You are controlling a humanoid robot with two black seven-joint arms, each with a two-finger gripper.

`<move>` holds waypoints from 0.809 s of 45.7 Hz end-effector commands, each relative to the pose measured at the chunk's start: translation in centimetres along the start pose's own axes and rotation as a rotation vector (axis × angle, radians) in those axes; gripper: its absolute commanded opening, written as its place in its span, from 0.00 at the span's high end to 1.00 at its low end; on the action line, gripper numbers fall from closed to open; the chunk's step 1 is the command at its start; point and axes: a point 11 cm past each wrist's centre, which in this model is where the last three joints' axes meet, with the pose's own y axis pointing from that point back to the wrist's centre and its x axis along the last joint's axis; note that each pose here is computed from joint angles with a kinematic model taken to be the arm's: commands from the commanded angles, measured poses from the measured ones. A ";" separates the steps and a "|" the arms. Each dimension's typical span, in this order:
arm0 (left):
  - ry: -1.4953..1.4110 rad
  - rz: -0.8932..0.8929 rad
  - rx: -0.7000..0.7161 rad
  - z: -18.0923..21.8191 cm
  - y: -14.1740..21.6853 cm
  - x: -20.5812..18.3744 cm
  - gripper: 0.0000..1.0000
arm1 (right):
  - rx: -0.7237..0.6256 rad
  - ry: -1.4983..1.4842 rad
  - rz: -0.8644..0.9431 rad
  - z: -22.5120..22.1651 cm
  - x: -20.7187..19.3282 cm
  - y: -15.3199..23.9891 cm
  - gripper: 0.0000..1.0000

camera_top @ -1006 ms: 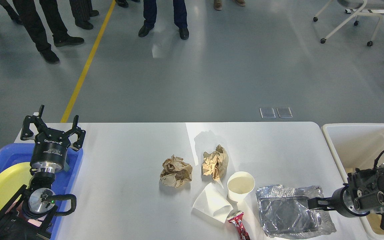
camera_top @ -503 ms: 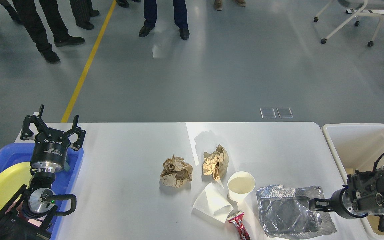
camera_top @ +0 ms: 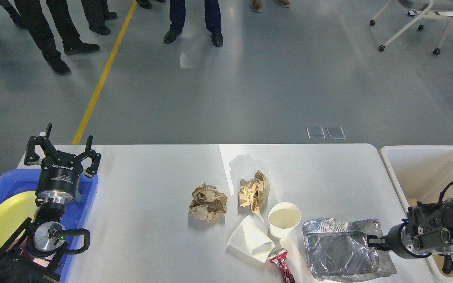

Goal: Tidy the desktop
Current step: 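Grasp the edge of the silver foil wrapper with the right gripper, then lift the silver foil wrapper and carry it over the white bin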

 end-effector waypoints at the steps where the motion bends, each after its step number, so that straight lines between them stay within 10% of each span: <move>1: 0.000 -0.001 0.000 0.0 0.0 0.0 0.04 | -0.001 -0.042 -0.002 0.0 -0.1 0.0 0.90; 37: 0.000 -0.001 0.000 0.0 0.0 0.0 0.04 | -0.014 -0.156 -0.031 2.5 0.4 1.6 1.00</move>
